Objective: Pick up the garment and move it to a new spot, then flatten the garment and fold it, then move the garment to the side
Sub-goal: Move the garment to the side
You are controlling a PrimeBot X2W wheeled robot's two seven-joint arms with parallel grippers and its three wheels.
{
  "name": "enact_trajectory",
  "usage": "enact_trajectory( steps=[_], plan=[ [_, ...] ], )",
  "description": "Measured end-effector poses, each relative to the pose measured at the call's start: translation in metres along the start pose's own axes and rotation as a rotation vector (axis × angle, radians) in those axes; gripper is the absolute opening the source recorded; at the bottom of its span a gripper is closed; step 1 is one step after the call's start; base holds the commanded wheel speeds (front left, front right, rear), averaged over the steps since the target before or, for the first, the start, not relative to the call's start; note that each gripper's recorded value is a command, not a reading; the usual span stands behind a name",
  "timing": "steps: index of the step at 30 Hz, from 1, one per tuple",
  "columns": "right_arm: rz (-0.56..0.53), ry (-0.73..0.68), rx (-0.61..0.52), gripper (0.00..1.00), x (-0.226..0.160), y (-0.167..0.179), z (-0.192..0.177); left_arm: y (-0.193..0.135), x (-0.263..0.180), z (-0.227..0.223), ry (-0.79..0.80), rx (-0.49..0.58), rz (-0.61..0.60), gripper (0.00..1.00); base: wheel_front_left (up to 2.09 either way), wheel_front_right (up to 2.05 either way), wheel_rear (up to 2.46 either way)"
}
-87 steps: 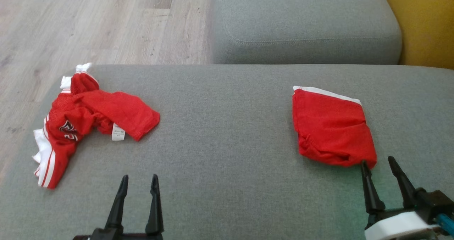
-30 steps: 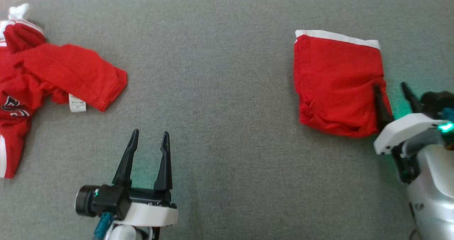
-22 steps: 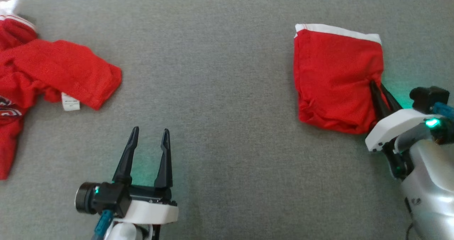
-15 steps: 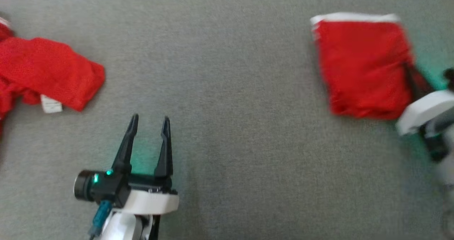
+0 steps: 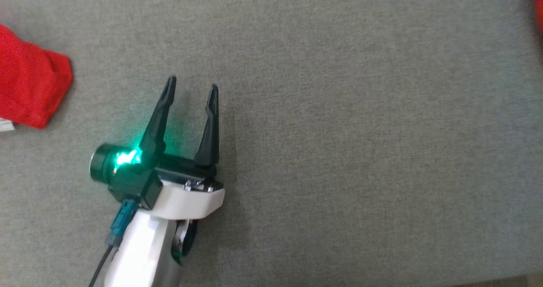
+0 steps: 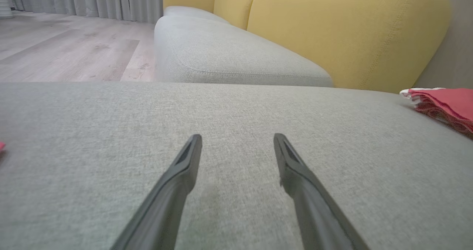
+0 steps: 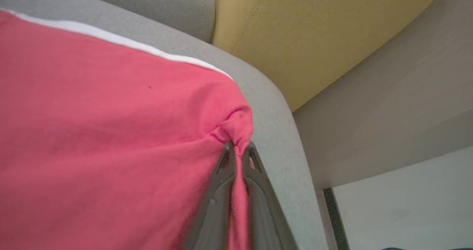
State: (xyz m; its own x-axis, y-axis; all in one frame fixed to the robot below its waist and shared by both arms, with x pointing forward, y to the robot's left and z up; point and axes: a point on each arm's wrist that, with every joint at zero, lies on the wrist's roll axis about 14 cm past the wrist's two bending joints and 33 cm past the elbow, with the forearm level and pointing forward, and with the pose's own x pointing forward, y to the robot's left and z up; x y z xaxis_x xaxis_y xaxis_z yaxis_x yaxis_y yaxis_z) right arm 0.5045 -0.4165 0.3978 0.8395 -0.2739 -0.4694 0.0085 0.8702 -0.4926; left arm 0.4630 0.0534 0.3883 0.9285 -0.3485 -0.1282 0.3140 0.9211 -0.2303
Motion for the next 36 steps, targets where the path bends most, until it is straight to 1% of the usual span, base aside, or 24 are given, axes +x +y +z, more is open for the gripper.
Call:
enact_trajectory(
  steps=[2,4,6,7,9,11,12,13,16,19,22,23,26,30,33,36],
  plan=[
    [-0.03,0.003,-0.009,0.0,0.006,-0.009,0.003,0.001,0.006,-0.002,-0.007,-0.006,-0.005,1.0,0.0,0.0,0.0],
    [-0.043,0.014,-0.086,0.0,0.011,-0.013,0.004,0.001,0.009,-0.003,-0.013,-0.01,-0.009,1.0,0.0,0.0,0.0],
    [-0.071,0.026,-0.105,0.0,0.014,-0.02,0.006,0.002,0.01,-0.003,-0.015,-0.01,-0.01,1.0,0.0,0.0,0.0],
    [-0.083,0.028,-0.098,0.09,0.014,-0.022,0.008,0.003,0.009,-0.002,-0.016,-0.01,-0.008,1.0,0.0,0.0,0.0],
    [-0.096,0.039,-0.12,0.16,0.013,-0.025,0.007,0.004,0.009,-0.001,-0.018,-0.009,-0.005,1.0,0.0,0.0,0.0],
    [-0.11,0.057,-0.138,0.17,0.009,-0.027,0.002,0.004,0.009,-0.001,-0.018,-0.006,-0.004,1.0,0.0,0.0,0.0],
    [-0.12,0.062,-0.135,0.27,0.007,-0.027,0.001,0.004,0.009,0.0,-0.019,-0.006,-0.003,1.0,0.0,0.0,0.0],
    [-0.127,0.08,-0.129,1.0,0.004,-0.027,-0.003,0.004,0.008,0.001,-0.02,-0.004,-0.001,1.0,0.0,0.0,0.0],
    [-0.127,0.09,-0.141,1.0,-0.002,-0.019,-0.004,0.006,0.006,0.008,-0.031,-0.009,0.009,1.0,0.0,0.0,0.0],
    [-0.131,0.003,-0.165,1.0,-0.014,-0.011,0.018,0.01,-0.001,0.015,-0.037,0.006,0.032,1.0,0.0,0.0,0.0],
    [-0.134,-0.116,-0.131,1.0,-0.026,-0.002,0.046,0.009,-0.012,0.023,-0.044,0.014,0.043,1.0,0.0,0.0,0.0],
    [-0.134,-0.116,-0.131,1.0,-0.026,-0.002,0.046,0.009,-0.012,0.023,-0.044,0.014,0.043,1.0,0.0,0.0,0.0],
    [-0.083,-0.232,-0.035,1.0,-0.043,0.028,0.067,0.006,-0.029,0.029,-0.045,0.021,0.059,1.0,0.0,0.0,0.0],
    [0.062,-0.376,0.095,1.0,-0.078,0.087,0.087,0.006,-0.053,0.038,-0.048,0.039,0.096,1.0,0.0,0.0,0.0],
    [0.161,-0.428,0.253,1.0,-0.108,0.124,0.088,0.007,-0.073,0.046,-0.062,0.042,0.134,1.0,0.0,0.0,0.0],
    [0.213,-0.474,0.362,1.0,-0.138,0.144,0.088,0.013,-0.093,0.058,-0.091,0.056,0.187,1.0,0.0,0.0,0.0]
  ],
)
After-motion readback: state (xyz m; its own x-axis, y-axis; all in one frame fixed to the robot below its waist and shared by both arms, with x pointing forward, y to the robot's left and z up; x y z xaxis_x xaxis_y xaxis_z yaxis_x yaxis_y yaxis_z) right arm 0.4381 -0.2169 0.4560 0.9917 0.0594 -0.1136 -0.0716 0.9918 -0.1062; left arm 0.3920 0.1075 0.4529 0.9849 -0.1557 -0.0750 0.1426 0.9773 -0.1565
